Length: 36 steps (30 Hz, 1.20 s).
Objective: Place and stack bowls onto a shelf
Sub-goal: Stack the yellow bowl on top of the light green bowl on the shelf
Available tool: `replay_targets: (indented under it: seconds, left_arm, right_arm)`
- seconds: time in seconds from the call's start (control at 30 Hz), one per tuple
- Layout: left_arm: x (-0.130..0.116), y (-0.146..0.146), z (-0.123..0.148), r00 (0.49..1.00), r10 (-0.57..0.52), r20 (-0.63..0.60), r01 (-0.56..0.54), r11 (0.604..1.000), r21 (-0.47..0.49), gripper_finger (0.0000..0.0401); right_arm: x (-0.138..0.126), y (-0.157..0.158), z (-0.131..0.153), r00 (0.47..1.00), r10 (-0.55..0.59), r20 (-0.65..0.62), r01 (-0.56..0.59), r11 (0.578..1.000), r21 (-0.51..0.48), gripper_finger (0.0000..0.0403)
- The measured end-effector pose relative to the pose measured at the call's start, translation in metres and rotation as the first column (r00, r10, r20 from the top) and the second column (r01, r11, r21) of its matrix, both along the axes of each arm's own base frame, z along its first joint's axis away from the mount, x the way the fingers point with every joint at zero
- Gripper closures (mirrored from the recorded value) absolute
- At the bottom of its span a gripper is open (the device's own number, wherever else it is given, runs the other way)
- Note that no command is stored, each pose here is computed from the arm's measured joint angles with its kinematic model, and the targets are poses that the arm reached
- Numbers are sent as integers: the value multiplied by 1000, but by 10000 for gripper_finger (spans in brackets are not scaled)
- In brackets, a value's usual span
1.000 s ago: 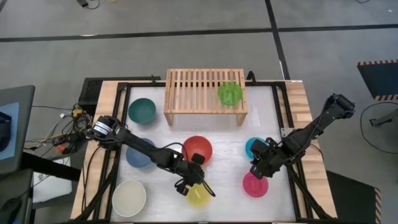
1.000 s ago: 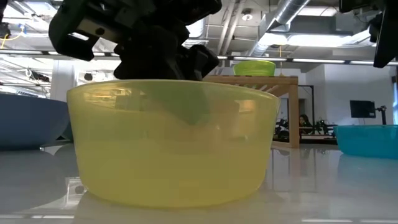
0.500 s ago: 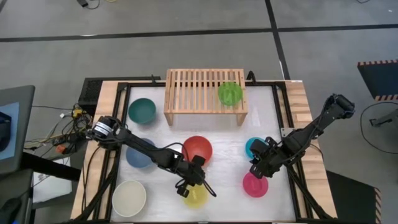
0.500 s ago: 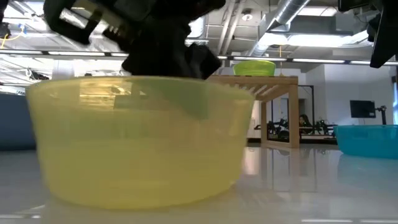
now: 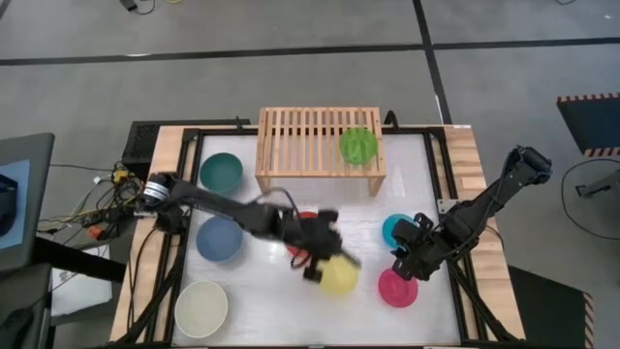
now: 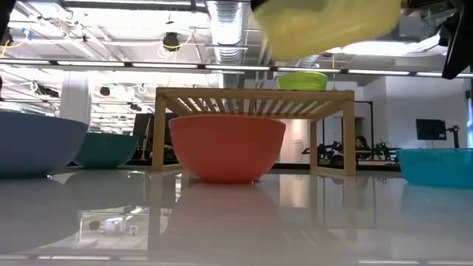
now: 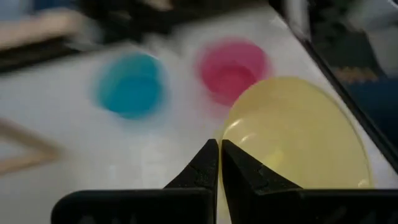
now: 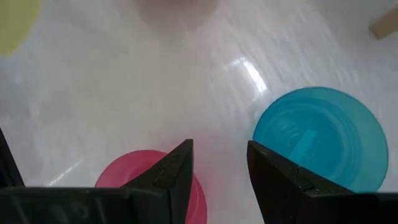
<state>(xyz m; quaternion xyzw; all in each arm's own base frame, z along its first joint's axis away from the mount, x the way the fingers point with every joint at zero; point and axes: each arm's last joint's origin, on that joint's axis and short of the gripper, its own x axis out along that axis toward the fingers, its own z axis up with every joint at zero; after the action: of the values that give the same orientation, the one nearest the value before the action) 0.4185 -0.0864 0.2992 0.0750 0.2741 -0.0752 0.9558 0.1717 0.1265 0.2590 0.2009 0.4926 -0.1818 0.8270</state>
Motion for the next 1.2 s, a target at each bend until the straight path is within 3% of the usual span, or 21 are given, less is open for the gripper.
replay_targets:
  seconds: [0.13,0.27,0.47,0.6,0.77,1.0,1.2]
  left_arm:
    - [-4,53,41,975,177,136,-170,983,-64,401]
    - [-12,117,71,861,415,294,-393,910,-132,401]
    - [-23,203,80,710,590,384,-532,807,-255,401]
    - [-34,240,77,658,658,366,-579,753,-313,401]
    - [-42,259,78,631,689,356,-578,724,-377,401]
    - [-15,261,56,650,680,340,-524,725,-447,401]
    - [-1,267,55,696,666,269,-555,737,-387,401]
  right_arm:
    - [1,2,1,999,13,37,-13,1000,-21,227]
    - [4,2,3,996,22,84,-18,999,-45,227]
    - [10,-3,3,995,-3,100,8,999,-49,227]
    - [12,-7,3,995,-18,98,24,998,-51,227]
    - [16,-13,3,995,-33,90,39,997,-65,227]
    - [22,-25,3,994,-70,80,76,994,-79,227]
    - [22,-28,2,996,-71,59,75,994,-83,227]
